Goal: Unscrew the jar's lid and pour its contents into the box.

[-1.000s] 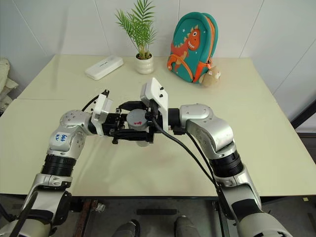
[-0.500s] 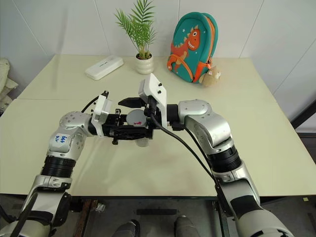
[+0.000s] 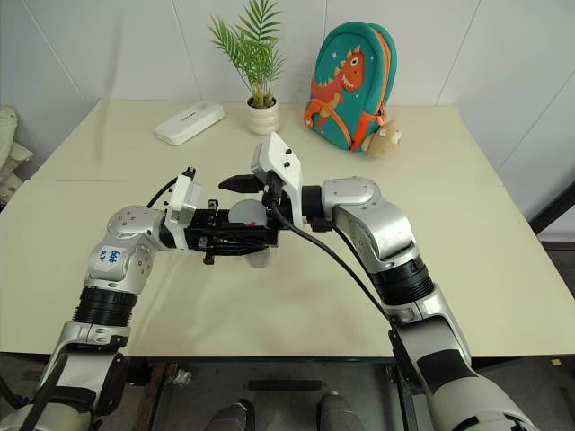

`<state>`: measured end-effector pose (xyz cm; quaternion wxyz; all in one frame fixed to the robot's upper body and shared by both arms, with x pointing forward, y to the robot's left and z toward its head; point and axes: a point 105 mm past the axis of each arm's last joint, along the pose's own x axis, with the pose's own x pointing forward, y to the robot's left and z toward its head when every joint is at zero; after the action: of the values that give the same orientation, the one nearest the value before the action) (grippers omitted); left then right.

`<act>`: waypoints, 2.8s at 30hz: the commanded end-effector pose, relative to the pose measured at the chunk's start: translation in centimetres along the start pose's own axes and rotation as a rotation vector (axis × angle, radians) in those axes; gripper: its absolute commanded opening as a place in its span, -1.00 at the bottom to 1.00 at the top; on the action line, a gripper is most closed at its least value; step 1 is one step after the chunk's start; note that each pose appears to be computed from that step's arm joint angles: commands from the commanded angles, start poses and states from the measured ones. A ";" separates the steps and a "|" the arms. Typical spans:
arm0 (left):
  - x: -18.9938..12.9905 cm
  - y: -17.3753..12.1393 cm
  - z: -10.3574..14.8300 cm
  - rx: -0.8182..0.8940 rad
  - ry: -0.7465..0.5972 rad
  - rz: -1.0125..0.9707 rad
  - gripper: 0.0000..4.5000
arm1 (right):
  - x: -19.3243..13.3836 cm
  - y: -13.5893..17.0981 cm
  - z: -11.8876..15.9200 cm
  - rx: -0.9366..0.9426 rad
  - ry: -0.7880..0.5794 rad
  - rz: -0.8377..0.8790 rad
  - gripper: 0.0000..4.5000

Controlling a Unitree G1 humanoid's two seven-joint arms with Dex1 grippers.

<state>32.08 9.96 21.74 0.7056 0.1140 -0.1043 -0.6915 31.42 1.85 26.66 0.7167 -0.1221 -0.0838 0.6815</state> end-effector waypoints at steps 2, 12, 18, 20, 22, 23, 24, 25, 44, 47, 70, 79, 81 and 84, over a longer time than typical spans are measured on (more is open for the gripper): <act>-0.4 -0.2 1.0 0.057 -0.016 -0.011 -0.12 | -1.6 -0.6 1.6 -0.064 -0.011 -0.048 0.99; -0.9 0.4 0.9 0.060 -0.003 0.003 -0.12 | -3.0 -0.3 1.6 -0.058 0.011 -0.076 0.99; -1.2 0.6 0.8 0.060 0.003 0.005 -0.12 | -3.8 -0.1 1.6 -0.052 0.027 -0.095 0.99; -1.3 0.7 0.8 0.059 0.006 0.008 -0.12 | -4.0 0.1 1.6 -0.051 0.031 -0.098 0.99; -1.5 0.9 0.7 0.057 0.009 0.013 -0.12 | -4.2 0.4 1.8 -0.051 0.029 -0.090 0.99; -1.5 1.0 0.6 0.057 0.010 0.015 -0.12 | -4.2 0.6 1.9 -0.050 0.027 -0.085 0.99; -1.5 1.0 0.6 0.057 0.010 0.015 -0.12 | -4.2 0.8 2.1 -0.049 0.024 -0.079 0.99; -1.5 1.1 0.6 0.057 0.010 0.015 -0.12 | -4.2 1.0 2.2 -0.048 0.021 -0.073 0.99; -0.3 0.5 0.7 0.010 -0.034 -0.033 -0.12 | -0.8 0.8 1.8 -0.011 -0.017 -0.119 0.99; -0.2 0.4 0.9 -0.001 -0.043 -0.035 -0.12 | -0.4 0.5 1.6 -0.016 -0.011 -0.128 0.99; -1.1 -0.1 0.9 -0.063 0.005 -0.042 -0.12 | -1.5 -0.6 1.2 -0.032 0.021 -0.143 0.99; -1.4 0.0 0.7 -0.073 0.013 -0.035 -0.12 | -2.9 -0.6 1.0 -0.033 0.050 -0.170 0.99; -1.5 0.1 0.7 -0.073 0.014 -0.032 -0.12 | -3.1 -0.6 1.1 -0.033 0.052 -0.175 0.99; -1.6 0.2 0.7 -0.073 0.017 -0.026 -0.12 | -3.6 -0.8 1.1 -0.033 0.060 -0.195 0.99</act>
<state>32.46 11.12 21.66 0.7077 0.0820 -0.0547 -0.6996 31.36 -0.34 26.47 0.7624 -0.1450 -0.0575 0.6280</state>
